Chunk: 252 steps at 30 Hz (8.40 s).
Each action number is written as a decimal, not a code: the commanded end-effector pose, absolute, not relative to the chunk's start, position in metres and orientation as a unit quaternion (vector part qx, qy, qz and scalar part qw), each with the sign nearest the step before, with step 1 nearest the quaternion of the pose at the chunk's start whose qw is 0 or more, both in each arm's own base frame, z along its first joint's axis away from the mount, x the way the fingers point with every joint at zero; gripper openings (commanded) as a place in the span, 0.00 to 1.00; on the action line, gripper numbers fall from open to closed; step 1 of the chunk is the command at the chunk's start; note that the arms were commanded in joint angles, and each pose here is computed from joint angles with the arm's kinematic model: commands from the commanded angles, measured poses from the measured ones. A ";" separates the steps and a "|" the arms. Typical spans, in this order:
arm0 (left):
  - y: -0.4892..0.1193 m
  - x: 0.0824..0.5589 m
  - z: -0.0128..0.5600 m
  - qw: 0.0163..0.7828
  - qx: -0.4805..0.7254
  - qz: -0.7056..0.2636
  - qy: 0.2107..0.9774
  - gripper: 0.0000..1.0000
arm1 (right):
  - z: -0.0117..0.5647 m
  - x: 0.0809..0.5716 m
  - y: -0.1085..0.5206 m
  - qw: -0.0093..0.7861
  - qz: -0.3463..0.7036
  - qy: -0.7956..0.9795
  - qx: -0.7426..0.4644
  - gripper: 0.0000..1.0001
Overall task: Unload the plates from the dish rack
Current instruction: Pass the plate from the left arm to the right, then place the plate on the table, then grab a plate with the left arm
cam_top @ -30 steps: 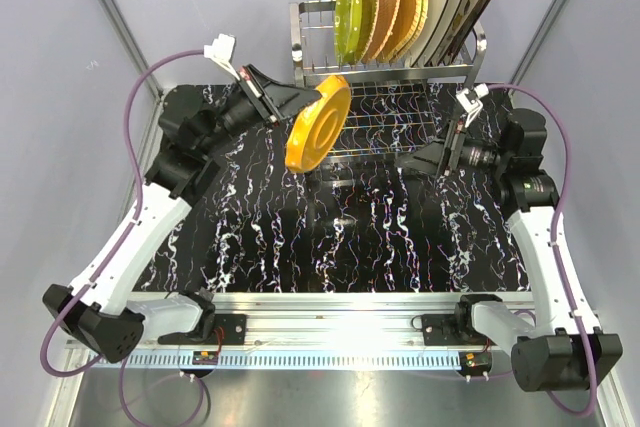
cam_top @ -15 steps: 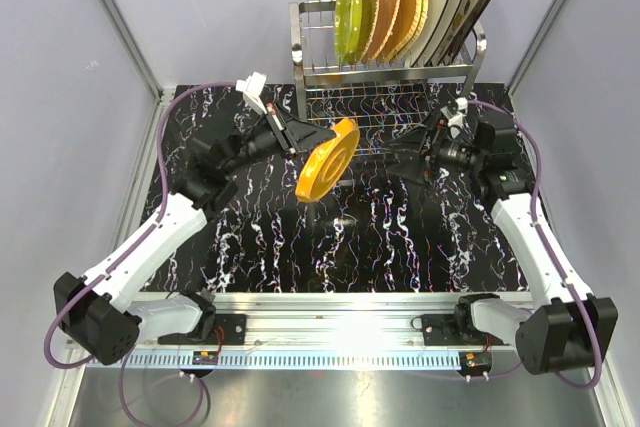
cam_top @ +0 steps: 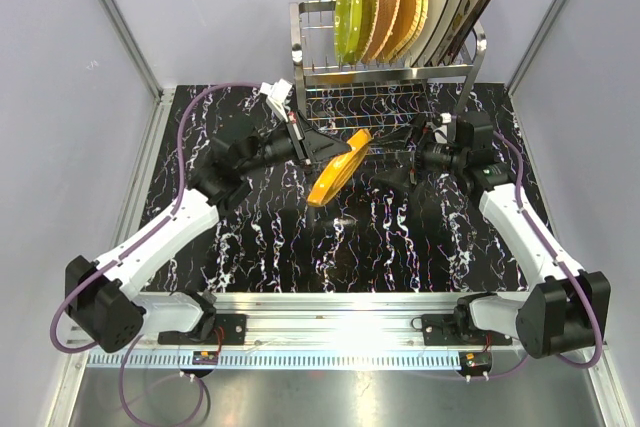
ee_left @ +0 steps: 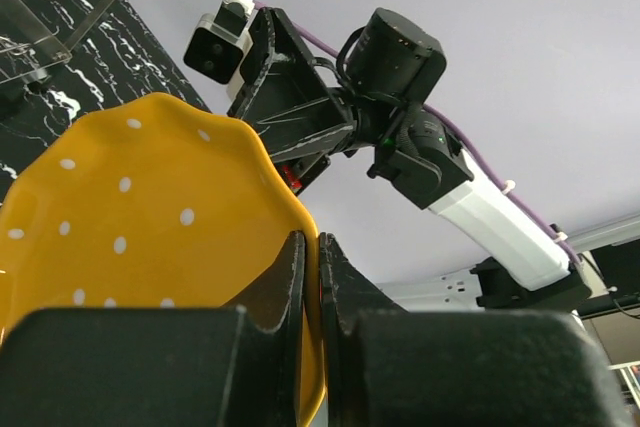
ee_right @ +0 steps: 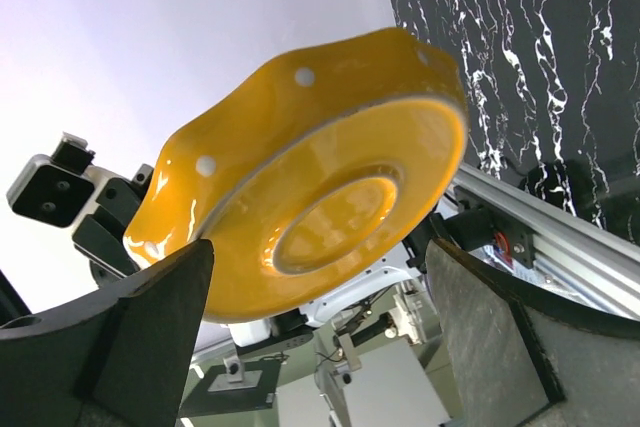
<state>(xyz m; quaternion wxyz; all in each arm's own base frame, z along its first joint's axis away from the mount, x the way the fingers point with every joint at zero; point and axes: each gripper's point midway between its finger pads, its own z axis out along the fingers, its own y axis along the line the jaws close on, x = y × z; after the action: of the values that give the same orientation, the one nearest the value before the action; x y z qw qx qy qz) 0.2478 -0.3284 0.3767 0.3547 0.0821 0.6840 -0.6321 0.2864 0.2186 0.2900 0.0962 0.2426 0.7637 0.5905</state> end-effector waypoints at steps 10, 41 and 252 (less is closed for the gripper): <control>-0.332 0.234 0.408 0.387 0.126 -0.664 0.627 0.00 | 0.307 0.281 0.219 0.097 0.604 0.750 0.252 0.95; -0.351 0.222 0.381 0.415 0.319 -0.557 0.645 0.00 | 0.251 0.261 0.248 0.008 0.558 0.789 0.257 0.98; -0.283 0.324 0.488 0.657 0.091 -0.307 0.683 0.97 | 0.225 0.321 0.009 0.397 0.243 0.879 -0.100 1.00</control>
<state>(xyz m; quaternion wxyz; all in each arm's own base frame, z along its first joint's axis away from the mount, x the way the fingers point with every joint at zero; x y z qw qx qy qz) 0.3134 -0.2852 0.4513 0.6198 0.0964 0.7153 -0.3082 0.3252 -0.0196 0.1981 0.3768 -0.0760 0.8993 0.2087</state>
